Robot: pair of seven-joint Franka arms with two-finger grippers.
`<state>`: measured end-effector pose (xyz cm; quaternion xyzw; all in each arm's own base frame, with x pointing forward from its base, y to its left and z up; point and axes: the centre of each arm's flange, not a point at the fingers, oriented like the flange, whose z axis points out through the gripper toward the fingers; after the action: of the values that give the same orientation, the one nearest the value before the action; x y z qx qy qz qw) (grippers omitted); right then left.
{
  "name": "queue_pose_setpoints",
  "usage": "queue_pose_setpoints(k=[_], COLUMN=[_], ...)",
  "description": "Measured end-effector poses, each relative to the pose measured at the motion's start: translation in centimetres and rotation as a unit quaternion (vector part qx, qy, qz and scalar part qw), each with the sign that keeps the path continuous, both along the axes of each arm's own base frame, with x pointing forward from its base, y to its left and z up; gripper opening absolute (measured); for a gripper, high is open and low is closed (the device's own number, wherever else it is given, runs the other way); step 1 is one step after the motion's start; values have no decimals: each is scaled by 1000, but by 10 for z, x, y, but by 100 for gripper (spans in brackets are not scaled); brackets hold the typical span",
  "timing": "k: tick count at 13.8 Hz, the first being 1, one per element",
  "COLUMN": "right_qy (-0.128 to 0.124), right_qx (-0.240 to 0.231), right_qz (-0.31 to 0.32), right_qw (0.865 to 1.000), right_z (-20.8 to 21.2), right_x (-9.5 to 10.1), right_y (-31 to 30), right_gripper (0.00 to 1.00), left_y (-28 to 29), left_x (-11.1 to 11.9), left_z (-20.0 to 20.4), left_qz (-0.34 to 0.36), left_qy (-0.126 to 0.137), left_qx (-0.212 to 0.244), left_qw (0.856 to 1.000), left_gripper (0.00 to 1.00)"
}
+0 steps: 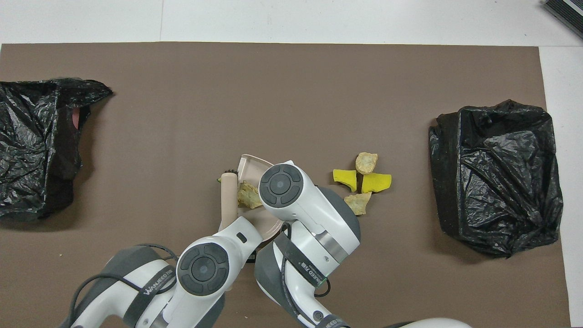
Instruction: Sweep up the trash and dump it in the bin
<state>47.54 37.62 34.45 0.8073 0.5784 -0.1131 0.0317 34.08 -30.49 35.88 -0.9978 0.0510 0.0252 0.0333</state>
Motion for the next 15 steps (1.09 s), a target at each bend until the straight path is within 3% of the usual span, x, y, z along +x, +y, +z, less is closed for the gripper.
queue_pose_setpoints(k=[2,5,7,9,13,15], right_qy=[0,0,0,0,1,6], right_qx=[0,0,0,0,0,5], right_qz=[0,0,0,0,0,-5], right_qw=[1000,1000,1000,1000,1000,1000], right_z=[0,0,0,0,0,-1], right_x=[0,0,0,0,0,-1], right_y=[0,0,0,0,0,0], right_gripper=[32,32,32,32,32,32], left_y=[-7,-3,21,50,104,125], left_x=[1,9,31,55,88,90], left_z=[11,40,67,76,41,8], left_qz=[-5,-13,-15,-5,-5,-3], left_qy=[8,73,103,105,119,139], left_qx=[-3,-10,-12,-26,-3,9], left_qw=[1000,997,995,994,993,990], left_gripper=[26,26,26,26,26,26])
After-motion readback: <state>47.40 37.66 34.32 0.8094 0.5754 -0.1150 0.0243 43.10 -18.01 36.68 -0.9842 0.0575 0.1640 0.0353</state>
